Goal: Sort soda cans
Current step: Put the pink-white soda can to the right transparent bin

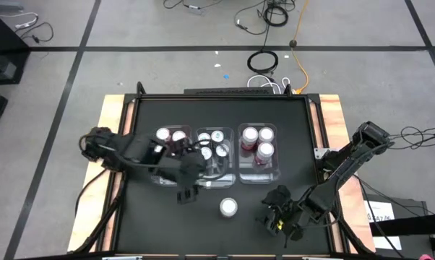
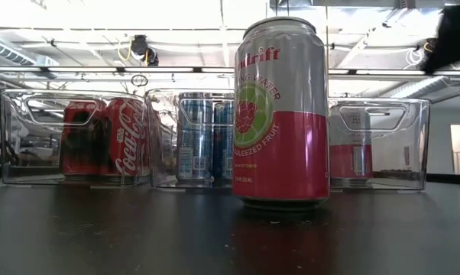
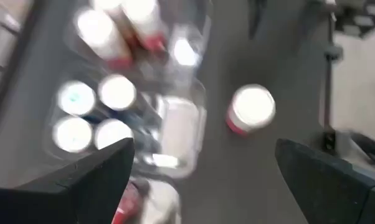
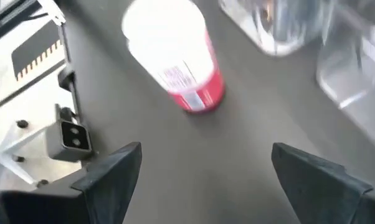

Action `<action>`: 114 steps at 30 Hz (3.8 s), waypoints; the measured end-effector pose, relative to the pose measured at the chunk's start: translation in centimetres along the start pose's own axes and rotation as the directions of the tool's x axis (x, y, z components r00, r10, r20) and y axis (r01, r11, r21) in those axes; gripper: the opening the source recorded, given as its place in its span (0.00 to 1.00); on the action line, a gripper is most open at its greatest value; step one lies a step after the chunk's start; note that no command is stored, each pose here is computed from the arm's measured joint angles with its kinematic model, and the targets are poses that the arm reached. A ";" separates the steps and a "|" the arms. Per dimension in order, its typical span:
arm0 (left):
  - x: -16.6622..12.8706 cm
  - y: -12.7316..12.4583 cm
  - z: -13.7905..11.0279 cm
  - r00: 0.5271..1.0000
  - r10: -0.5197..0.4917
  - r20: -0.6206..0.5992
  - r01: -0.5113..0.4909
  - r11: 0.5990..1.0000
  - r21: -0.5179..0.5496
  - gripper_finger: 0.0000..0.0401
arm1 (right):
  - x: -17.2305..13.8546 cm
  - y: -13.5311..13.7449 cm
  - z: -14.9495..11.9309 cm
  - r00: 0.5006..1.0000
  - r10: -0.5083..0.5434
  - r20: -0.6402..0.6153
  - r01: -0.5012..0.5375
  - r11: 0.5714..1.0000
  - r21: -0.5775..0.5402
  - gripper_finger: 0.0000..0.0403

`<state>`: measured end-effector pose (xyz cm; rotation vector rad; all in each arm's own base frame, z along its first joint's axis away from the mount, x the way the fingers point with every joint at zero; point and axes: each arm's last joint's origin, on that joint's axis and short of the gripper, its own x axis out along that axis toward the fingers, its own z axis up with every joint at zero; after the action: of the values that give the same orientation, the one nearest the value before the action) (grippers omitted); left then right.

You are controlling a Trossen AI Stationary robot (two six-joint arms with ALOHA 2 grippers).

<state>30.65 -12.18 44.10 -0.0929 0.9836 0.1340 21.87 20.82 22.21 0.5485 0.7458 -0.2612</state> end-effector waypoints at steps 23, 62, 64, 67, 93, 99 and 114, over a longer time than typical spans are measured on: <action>3.5 4.6 -16.8 0.863 -0.244 0.442 0.233 0.969 0.080 0.99 | 0.3 5.5 14.7 0.997 -0.068 -0.033 0.066 0.995 -0.072 0.87; 10.4 15.8 -30.5 0.625 -0.103 0.774 0.129 0.991 0.028 0.99 | 5.1 7.2 18.7 0.919 -0.240 -0.312 0.318 0.920 0.230 0.87; 11.1 15.7 -30.6 0.624 -0.104 0.775 0.129 0.991 0.029 0.99 | 5.1 7.1 18.6 0.915 -0.249 -0.317 0.327 0.918 0.224 0.87; 11.7 15.7 -30.7 0.600 -0.108 0.793 0.136 0.990 0.032 0.99 | 5.0 7.0 18.5 0.910 -0.260 -0.323 0.340 0.913 0.225 0.87; 11.9 15.6 -30.6 0.564 -0.138 0.814 0.098 0.990 0.099 0.99 | 8.2 7.5 16.4 0.835 -0.209 -0.509 0.421 0.838 0.346 0.87; 11.9 15.6 -30.6 0.564 -0.138 0.815 0.098 0.990 0.099 0.99 | 10.8 7.5 14.7 0.794 -0.239 -0.559 0.465 0.831 0.305 0.87; 11.9 15.6 -30.6 0.562 -0.138 0.815 0.098 0.990 0.099 0.99 | 14.2 6.7 13.2 0.766 -0.332 -0.551 0.505 0.841 0.194 0.76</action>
<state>9.55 -0.21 17.03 -0.0448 0.0169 0.0176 42.25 18.57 22.77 0.7791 1.3560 -0.7008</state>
